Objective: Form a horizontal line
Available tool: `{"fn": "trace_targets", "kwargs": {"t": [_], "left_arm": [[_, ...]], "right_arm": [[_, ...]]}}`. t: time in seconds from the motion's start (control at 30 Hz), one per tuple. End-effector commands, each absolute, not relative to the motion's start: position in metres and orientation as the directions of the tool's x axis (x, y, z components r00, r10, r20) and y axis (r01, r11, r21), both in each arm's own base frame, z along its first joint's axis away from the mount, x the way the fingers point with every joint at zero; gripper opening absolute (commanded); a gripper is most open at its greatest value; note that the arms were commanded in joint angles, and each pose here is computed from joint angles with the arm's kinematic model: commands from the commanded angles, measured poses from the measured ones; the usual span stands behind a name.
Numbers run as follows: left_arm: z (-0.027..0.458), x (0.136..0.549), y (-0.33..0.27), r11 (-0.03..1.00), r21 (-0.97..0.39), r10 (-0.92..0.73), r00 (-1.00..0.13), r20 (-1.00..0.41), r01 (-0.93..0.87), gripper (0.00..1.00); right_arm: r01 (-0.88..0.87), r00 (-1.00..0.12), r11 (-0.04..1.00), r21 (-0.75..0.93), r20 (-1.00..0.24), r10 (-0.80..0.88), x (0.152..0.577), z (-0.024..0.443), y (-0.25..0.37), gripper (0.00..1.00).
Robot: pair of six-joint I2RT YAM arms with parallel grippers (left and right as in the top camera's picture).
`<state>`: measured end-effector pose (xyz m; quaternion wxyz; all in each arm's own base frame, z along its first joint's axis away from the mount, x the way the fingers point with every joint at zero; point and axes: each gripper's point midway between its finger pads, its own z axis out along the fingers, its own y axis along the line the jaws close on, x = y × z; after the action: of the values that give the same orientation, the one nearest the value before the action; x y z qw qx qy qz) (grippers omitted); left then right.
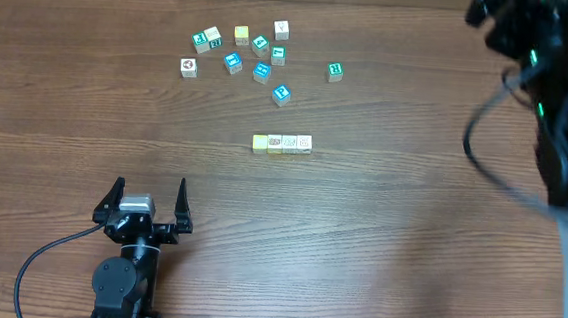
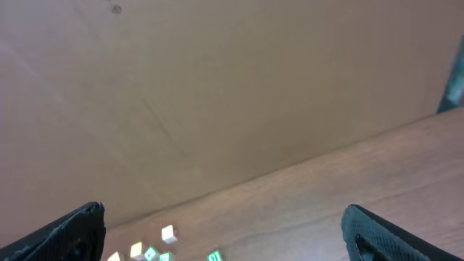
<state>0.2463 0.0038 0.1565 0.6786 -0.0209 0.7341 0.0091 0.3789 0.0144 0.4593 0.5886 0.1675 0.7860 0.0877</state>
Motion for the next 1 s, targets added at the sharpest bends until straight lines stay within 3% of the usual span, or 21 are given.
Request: {"fn": "trace_targets", "kwargs": {"t": [0.0, 0.1, 0.33, 0.5, 0.67, 0.77, 0.83, 0.97], "left_arm": [[0.158, 0.246, 0.005, 0.999, 0.007, 0.003, -0.070, -0.998, -0.047, 1.00], [0.158, 0.246, 0.005, 0.999, 0.007, 0.003, -0.070, -0.998, -0.047, 1.00], [0.158, 0.246, 0.005, 0.999, 0.007, 0.003, -0.070, -0.998, -0.047, 1.00], [0.158, 0.246, 0.005, 0.999, 0.007, 0.003, -0.070, -0.998, -0.047, 1.00], [0.158, 0.246, 0.005, 0.999, 0.007, 0.003, -0.070, -0.998, -0.047, 1.00], [0.158, 0.246, 0.005, 0.999, 0.007, 0.003, -0.070, -0.998, -0.047, 1.00], [0.158, 0.246, 0.005, 0.999, 0.007, 0.003, -0.070, -0.998, -0.047, 1.00], [0.158, 0.246, 0.005, 0.999, 0.007, 0.003, -0.070, -0.998, -0.047, 1.00]], "right_arm": [[0.197, -0.352, 0.933, 0.300, -0.867, 0.353, 0.353, 0.400, 0.012, 1.00], [0.223, -0.428, 0.936, 0.271, -0.836, 0.344, 0.332, 0.353, 0.010, 1.00], [0.301, -0.721, 0.946, 0.121, -0.621, 0.309, 0.274, 0.232, 0.003, 1.00], [0.312, -0.783, 0.947, 0.076, -0.544, 0.302, 0.260, 0.194, 0.001, 1.00], [0.308, -0.783, 0.948, 0.080, -0.545, 0.301, 0.260, 0.174, 0.002, 1.00], [0.067, -0.768, 0.993, 0.101, -0.630, 0.116, 0.272, 0.160, 0.025, 1.00], [-0.066, -0.710, 0.993, 0.094, -0.704, 0.019, 0.282, 0.157, 0.039, 1.00], [-0.153, -0.566, 0.986, 0.067, -0.824, -0.032, 0.299, 0.163, 0.047, 1.00]]}}
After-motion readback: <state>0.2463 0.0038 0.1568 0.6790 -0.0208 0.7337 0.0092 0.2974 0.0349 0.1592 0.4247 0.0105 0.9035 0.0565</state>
